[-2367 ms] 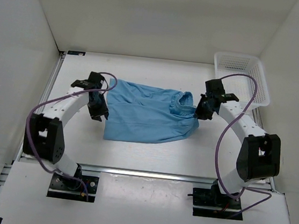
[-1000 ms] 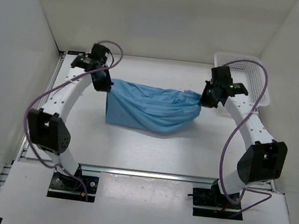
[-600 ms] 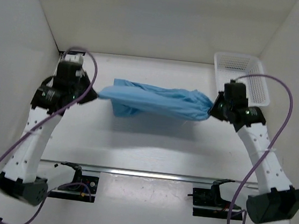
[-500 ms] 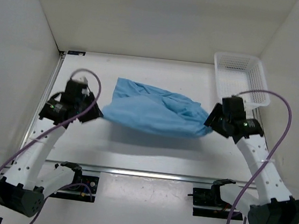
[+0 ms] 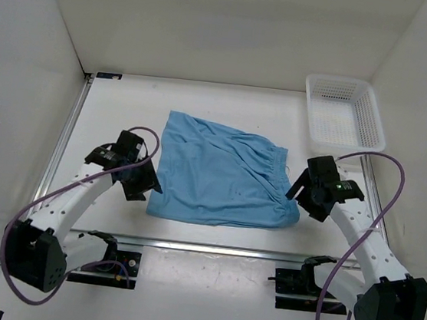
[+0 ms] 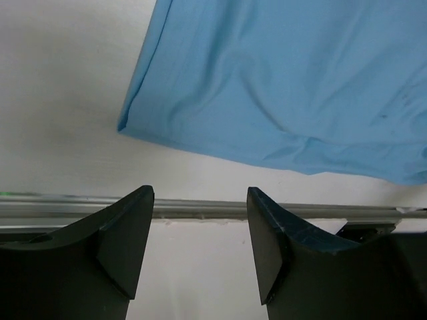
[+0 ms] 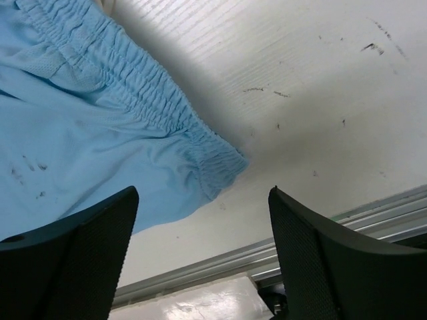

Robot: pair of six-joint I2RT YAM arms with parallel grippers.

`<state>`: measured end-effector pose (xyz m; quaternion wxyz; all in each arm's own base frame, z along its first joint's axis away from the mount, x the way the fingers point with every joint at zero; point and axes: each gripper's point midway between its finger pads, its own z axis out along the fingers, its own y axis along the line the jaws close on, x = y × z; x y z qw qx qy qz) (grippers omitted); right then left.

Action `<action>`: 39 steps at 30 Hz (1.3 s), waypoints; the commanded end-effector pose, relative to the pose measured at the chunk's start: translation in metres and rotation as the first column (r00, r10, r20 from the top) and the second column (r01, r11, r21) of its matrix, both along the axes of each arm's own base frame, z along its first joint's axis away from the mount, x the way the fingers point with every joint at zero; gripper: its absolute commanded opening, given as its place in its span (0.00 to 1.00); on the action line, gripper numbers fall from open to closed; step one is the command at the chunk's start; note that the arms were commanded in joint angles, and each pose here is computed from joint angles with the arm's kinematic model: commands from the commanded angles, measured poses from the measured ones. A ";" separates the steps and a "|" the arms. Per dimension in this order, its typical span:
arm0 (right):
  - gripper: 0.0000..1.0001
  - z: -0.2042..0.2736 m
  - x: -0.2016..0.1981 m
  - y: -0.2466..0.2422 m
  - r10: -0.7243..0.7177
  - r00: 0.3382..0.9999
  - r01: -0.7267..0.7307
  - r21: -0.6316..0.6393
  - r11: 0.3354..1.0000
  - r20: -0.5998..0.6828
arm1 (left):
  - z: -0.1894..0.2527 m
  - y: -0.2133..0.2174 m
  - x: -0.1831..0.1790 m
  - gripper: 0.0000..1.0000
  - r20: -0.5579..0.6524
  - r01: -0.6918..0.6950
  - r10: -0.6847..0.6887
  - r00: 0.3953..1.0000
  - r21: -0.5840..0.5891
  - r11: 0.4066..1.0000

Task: Fold and stack the shorts
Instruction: Flatten the shorts out

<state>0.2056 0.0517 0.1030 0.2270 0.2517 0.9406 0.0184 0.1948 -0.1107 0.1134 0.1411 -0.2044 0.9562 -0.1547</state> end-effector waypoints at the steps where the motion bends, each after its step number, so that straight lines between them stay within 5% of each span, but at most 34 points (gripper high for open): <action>1: 0.85 -0.007 -0.003 0.007 -0.006 1.000 0.006 0.047 0.999 -0.003 | -0.027 -0.018 -0.017 0.69 -0.120 -0.038 0.030 0.992 -0.065 0.997; 9: 0.87 -0.040 -0.027 0.033 -0.006 0.997 0.021 0.214 0.977 -0.071 | -0.068 -0.010 -0.016 0.76 -0.201 -0.169 0.169 0.965 0.019 0.986; 14: 0.87 -0.048 -0.026 0.042 -0.025 0.995 0.050 0.263 0.964 -0.097 | -0.104 -0.019 -0.003 0.83 -0.289 -0.120 0.126 0.949 0.039 0.992; 16: 0.87 -0.050 -0.023 0.045 -0.032 0.994 0.059 0.277 0.959 -0.103 | -0.121 -0.020 -0.006 0.76 -0.335 -0.088 0.104 0.936 0.065 0.994; 21: 0.83 -0.052 -0.019 0.044 -0.039 0.993 0.067 0.261 0.963 -0.110 | -0.127 -0.020 0.002 0.13 -0.329 -0.005 0.028 0.944 0.069 0.998; 22: 0.78 -0.055 -0.018 0.040 -0.050 0.992 0.076 0.237 0.968 -0.117 | -0.127 -0.020 0.002 0.10 -0.329 -0.005 0.027 0.944 0.069 0.998; 28: 0.77 -0.075 -0.036 0.033 -0.086 0.980 0.123 0.210 0.970 -0.177 | -0.094 -0.028 0.017 0.10 -0.213 -0.031 0.032 0.977 0.010 0.999; 39: 0.71 -0.061 -0.028 0.018 -0.172 0.983 0.180 0.181 0.967 -0.061 | -0.093 -0.023 0.001 0.10 -0.214 -0.049 0.049 0.976 0.006 0.999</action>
